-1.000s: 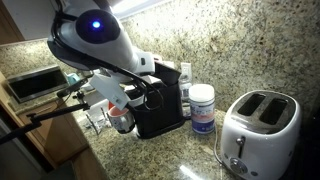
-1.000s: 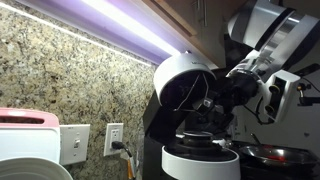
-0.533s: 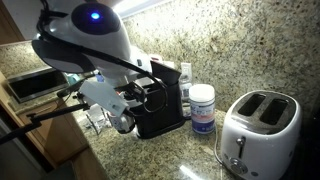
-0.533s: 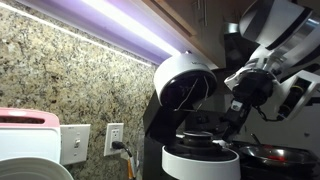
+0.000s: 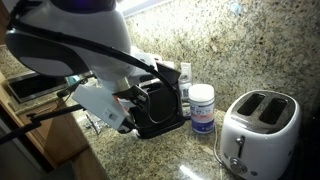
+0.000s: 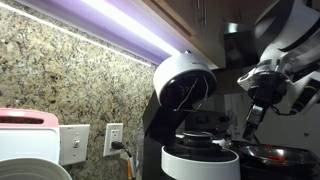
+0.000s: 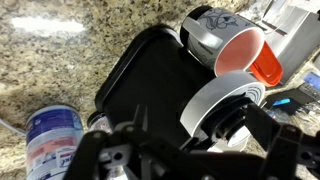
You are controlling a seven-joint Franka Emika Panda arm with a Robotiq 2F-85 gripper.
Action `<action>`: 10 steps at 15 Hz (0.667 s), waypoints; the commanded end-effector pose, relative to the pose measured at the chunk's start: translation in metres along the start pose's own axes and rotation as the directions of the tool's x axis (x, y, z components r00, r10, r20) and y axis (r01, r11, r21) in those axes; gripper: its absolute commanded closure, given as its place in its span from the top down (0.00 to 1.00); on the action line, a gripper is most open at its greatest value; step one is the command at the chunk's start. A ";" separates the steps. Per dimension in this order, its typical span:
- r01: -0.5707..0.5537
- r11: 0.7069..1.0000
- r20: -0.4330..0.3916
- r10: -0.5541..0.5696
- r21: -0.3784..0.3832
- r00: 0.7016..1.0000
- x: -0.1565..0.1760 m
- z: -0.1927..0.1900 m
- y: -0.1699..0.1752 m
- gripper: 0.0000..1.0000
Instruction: Put the filter inside the coffee maker
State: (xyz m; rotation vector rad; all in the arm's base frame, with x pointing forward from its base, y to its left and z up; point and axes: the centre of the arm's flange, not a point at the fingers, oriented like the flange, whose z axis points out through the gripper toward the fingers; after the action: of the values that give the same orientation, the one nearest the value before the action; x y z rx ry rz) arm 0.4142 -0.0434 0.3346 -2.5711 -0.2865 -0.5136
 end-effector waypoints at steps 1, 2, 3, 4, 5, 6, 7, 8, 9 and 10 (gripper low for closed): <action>0.016 0.999 -0.062 -0.019 -0.039 0.998 0.002 -0.011 -0.008 1.00; 0.018 0.999 -0.088 -0.022 -0.046 0.996 0.004 -0.012 -0.009 1.00; 0.015 0.997 -0.117 -0.023 -0.069 0.993 0.006 -0.013 -0.009 1.00; 0.001 0.997 -0.151 -0.014 -0.083 0.988 0.008 -0.015 -0.010 1.00; -0.004 0.998 -0.091 -0.001 -0.056 0.996 0.010 -0.012 -0.003 1.00; 0.000 0.998 -0.096 -0.006 -0.060 0.995 0.011 -0.012 -0.004 1.00; 0.000 0.998 -0.094 -0.006 -0.060 0.996 0.010 -0.012 -0.003 1.00; 0.000 0.998 -0.092 -0.005 -0.060 0.996 0.010 -0.011 -0.003 1.00; -0.001 0.998 -0.090 -0.004 -0.060 0.996 0.010 -0.011 -0.002 1.00; -0.002 0.998 -0.090 -0.004 -0.060 0.996 0.010 -0.011 -0.002 1.00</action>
State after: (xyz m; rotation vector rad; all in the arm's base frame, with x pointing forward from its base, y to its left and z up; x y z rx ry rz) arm 0.4192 -0.0460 0.3481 -2.5968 -0.2445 -0.6462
